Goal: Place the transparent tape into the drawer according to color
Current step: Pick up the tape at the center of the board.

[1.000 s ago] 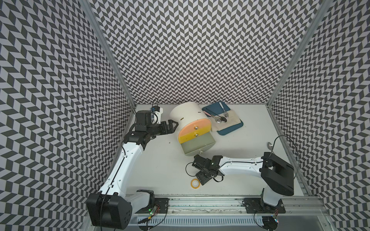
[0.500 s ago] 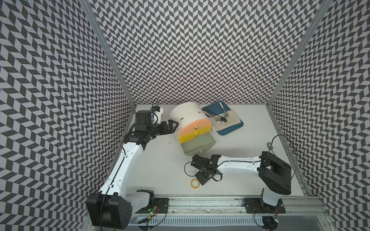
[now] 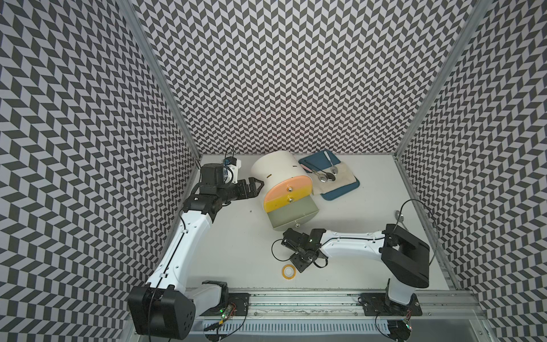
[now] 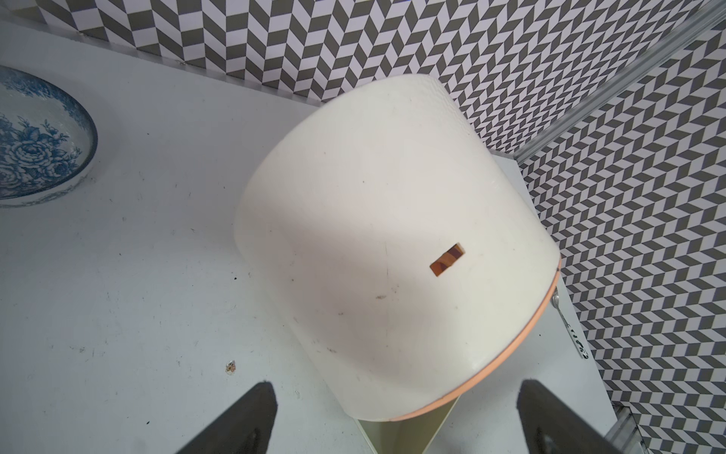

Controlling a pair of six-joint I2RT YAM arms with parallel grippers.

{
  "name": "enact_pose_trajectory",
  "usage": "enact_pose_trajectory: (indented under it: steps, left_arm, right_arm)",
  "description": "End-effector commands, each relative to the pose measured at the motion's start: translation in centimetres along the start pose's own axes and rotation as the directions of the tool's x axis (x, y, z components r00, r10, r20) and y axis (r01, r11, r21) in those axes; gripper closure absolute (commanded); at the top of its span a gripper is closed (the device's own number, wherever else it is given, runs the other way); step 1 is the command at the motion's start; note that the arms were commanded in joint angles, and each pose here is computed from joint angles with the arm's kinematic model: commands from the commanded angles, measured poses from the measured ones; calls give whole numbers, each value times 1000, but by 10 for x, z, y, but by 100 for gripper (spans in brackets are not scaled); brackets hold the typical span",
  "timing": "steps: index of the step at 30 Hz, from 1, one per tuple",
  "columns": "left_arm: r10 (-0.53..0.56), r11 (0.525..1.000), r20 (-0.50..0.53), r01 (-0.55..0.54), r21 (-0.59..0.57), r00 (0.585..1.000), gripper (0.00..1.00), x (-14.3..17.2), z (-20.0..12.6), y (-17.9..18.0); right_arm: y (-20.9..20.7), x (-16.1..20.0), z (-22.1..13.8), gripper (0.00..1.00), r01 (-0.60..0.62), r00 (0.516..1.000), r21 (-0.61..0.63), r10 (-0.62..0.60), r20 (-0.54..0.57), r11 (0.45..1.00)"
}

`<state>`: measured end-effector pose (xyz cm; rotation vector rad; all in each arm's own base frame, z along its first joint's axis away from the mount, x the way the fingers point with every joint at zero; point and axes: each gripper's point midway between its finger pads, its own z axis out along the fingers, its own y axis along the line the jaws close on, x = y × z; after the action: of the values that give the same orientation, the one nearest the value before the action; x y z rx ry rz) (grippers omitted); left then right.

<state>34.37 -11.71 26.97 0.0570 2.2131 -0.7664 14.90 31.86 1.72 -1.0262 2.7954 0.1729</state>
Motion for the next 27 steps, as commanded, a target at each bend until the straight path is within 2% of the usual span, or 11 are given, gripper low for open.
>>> enact_pose_trajectory:
  steps: [1,14,27]
  left_arm:
    - [20,1000,10,-20,12,1000,0,-4,-4,-4]
    - [0,1000,30,0,3,1000,0,6,-14,0]
    - [-32,999,-7,32,-4,999,0,39,-20,7]
  right_arm:
    - [3,20,18,58,9,996,-17,-10,-84,1000]
    - [2,2,-2,67,-5,1000,-10,5,-14,1000]
    - [-4,-7,-23,72,-24,999,-17,24,24,1000]
